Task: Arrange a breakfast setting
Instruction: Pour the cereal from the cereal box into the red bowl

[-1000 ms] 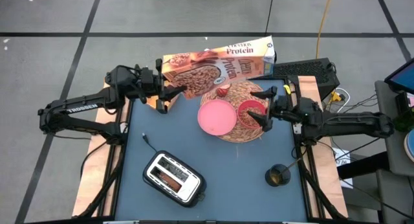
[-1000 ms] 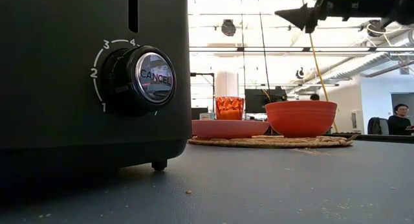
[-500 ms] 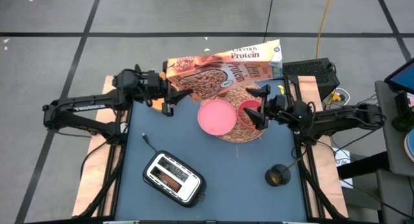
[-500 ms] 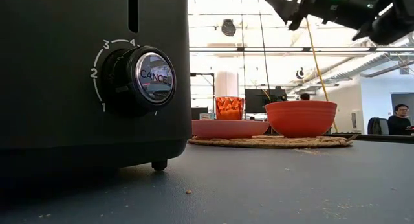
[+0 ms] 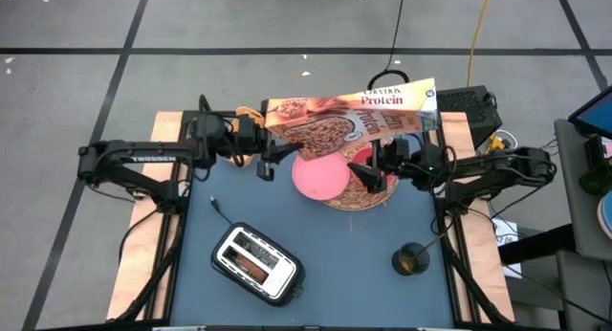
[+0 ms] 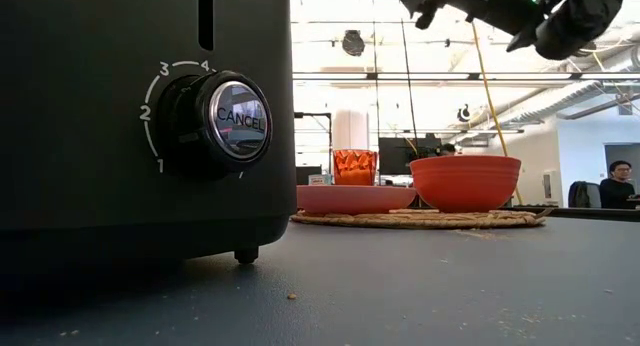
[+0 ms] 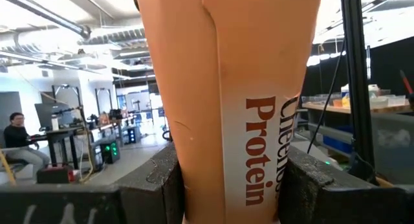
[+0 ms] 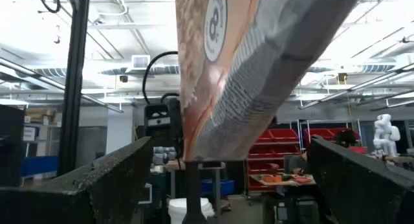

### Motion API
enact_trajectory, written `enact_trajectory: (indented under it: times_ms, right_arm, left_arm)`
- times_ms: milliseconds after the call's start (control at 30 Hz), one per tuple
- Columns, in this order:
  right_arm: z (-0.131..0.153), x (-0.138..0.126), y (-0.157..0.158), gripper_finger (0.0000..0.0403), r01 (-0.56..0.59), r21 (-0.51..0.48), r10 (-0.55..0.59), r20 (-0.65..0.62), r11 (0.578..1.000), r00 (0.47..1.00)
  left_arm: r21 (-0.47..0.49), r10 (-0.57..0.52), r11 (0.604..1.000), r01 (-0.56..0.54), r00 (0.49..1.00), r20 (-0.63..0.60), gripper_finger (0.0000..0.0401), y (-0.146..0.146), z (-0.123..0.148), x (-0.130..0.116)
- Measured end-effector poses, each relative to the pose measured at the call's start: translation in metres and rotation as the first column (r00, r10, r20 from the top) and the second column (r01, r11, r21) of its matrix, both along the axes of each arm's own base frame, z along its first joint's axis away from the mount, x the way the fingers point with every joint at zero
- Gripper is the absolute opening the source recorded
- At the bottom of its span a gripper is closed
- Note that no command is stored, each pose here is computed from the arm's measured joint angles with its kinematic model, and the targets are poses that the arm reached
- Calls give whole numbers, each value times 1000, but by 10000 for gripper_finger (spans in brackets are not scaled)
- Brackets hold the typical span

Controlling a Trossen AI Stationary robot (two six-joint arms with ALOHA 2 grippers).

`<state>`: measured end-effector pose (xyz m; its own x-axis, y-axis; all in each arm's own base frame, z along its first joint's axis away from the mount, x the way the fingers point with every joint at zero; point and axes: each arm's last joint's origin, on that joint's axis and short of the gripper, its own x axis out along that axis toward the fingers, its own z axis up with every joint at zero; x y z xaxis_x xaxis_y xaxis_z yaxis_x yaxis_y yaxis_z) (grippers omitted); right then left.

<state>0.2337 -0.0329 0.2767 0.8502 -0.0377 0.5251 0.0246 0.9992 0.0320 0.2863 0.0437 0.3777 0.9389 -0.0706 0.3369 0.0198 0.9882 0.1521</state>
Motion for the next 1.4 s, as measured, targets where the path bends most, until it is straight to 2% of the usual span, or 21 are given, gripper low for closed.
enact_trajectory:
  times_ms: [400,567,733,900,1233,1400]
  right_arm:
    - [10,17,-2,396,-17,-14,18,18,1000,1000]
    - [14,17,0,396,-76,-58,78,32,995,996]
    - [14,16,0,389,-78,-63,80,36,995,996]
    - [14,17,0,351,-78,-63,80,32,995,996]
    - [12,18,0,226,-83,-59,84,3,995,996]
    - [11,19,0,200,-83,-55,82,-12,995,997]
  left_arm:
    - [2,-33,999,33,999,17,177,-6,-17,23]
    - [-7,-41,999,40,999,-8,177,-6,-27,32]
    - [-14,-40,999,39,998,-46,177,-4,-37,40]
    - [-17,-36,999,35,996,-85,177,-4,-43,43]
    - [-20,-32,999,30,991,-130,177,-3,-47,44]
    - [-36,-36,999,31,990,-133,186,-3,-47,44]
